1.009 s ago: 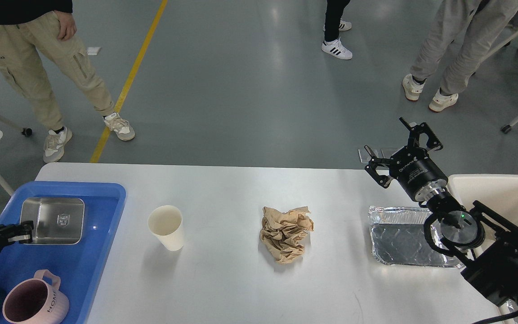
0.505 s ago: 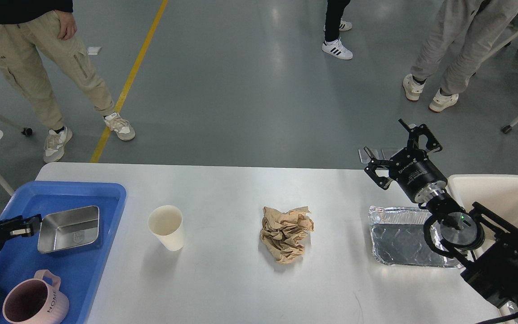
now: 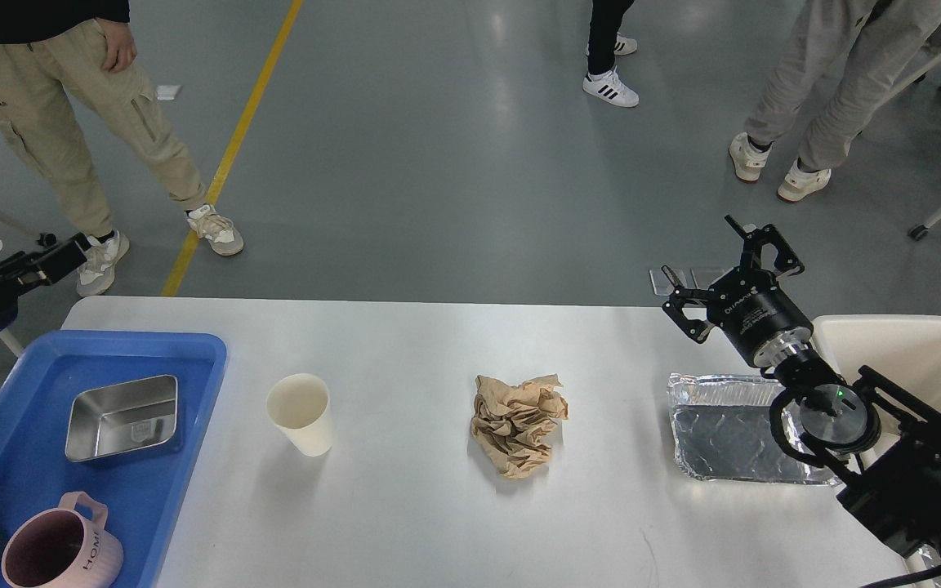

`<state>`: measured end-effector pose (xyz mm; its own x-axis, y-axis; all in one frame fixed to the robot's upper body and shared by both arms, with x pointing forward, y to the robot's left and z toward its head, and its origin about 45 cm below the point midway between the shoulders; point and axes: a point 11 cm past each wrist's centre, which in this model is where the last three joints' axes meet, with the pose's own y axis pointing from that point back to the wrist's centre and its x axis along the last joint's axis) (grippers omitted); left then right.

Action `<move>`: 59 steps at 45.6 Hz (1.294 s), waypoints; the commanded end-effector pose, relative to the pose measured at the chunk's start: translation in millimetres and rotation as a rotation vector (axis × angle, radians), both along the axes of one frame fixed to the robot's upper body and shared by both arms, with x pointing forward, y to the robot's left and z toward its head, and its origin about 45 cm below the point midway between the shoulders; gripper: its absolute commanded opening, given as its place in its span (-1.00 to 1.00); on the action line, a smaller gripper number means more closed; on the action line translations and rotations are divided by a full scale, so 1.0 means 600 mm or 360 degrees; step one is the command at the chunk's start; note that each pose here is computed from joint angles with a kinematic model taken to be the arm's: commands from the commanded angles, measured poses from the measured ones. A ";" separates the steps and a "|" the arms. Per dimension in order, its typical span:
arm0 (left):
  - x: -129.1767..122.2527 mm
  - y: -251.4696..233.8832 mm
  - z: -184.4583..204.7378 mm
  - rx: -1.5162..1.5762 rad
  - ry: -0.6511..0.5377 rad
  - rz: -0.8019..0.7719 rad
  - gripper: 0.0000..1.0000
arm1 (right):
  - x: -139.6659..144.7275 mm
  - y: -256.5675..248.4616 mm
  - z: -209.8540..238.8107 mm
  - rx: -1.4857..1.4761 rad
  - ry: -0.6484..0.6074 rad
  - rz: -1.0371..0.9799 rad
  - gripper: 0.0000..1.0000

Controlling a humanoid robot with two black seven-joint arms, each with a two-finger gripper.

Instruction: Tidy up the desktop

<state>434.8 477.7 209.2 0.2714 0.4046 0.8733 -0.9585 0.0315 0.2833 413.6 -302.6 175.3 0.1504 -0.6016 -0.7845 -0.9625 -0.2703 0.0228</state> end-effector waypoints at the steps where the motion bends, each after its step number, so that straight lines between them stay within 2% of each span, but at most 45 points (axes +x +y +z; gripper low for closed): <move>1: 0.038 -0.057 0.010 -0.0128 0.0082 -0.0039 0.94 | -0.001 0.001 -0.001 0.0005 0.0000 0.0002 1.00; 3: 0.044 -0.067 0.018 -0.0222 0.0185 -0.0061 0.94 | -0.002 -0.001 -0.002 0.0003 0.0002 0.0000 1.00; 6: 0.047 -0.074 0.027 -0.0398 0.0234 -0.0062 0.94 | -0.002 -0.002 -0.002 0.0000 0.0002 -0.0002 1.00; 13: 0.042 -0.056 0.040 -0.0838 0.0135 0.0076 0.94 | -0.003 -0.011 0.000 -0.0016 0.0001 -0.0008 1.00; 21: 0.010 -0.017 0.028 -0.1226 0.0120 0.0189 0.94 | -0.001 -0.009 0.002 -0.0019 -0.0004 -0.0001 1.00; 31: -0.024 -0.006 0.020 -0.1653 0.0001 0.0200 0.95 | -0.001 -0.008 0.000 -0.0029 0.0003 0.0006 1.00; 46: -0.054 -0.060 0.048 -0.2220 -0.0290 0.0018 0.95 | 0.002 -0.001 0.003 -0.0025 -0.0001 0.0011 1.00; 59: -0.089 -0.075 0.017 -0.2586 -0.0473 0.0060 0.95 | 0.002 -0.006 0.003 -0.0042 0.0007 0.0002 1.00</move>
<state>389.7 432.6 224.7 0.1683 0.9194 -0.3556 -0.9790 0.1137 -0.1692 415.0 -303.1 176.6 0.1501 -0.6153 -0.7738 -0.9610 -0.2746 0.0319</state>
